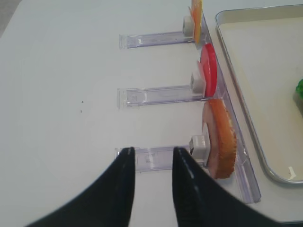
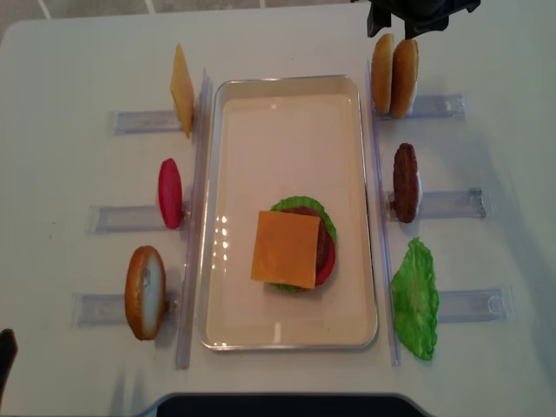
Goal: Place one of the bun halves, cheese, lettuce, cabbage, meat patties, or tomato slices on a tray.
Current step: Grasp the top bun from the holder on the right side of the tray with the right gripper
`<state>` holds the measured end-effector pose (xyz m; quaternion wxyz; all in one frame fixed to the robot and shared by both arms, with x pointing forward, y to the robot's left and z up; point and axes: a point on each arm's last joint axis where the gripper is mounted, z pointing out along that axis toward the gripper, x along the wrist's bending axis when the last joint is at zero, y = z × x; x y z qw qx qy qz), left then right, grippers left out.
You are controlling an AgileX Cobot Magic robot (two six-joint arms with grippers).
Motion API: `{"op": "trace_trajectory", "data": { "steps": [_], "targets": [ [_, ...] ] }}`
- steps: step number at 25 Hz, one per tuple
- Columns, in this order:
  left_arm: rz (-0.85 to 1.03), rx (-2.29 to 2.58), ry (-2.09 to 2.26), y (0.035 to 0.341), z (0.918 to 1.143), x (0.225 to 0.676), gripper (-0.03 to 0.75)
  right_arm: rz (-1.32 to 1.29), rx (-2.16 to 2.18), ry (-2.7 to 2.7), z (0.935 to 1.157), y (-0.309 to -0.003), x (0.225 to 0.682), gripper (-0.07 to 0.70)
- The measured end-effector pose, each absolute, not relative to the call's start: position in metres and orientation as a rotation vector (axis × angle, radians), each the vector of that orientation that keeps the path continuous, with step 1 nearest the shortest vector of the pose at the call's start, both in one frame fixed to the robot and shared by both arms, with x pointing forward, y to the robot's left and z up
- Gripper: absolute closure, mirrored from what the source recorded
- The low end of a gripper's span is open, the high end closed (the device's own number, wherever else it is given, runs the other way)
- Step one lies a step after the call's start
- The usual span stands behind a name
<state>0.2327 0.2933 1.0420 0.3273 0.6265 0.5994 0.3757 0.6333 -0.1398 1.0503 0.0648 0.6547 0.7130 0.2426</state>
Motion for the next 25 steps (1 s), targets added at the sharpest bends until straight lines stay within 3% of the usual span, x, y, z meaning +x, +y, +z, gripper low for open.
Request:
{"op": "trace_trajectory", "data": {
  "steps": [25],
  "targets": [
    [0.983,1.64,1.57,0.293,1.042,0.233,0.504,0.691,2.017,2.184,1.015,-0.149,0.652,0.189]
  ]
}}
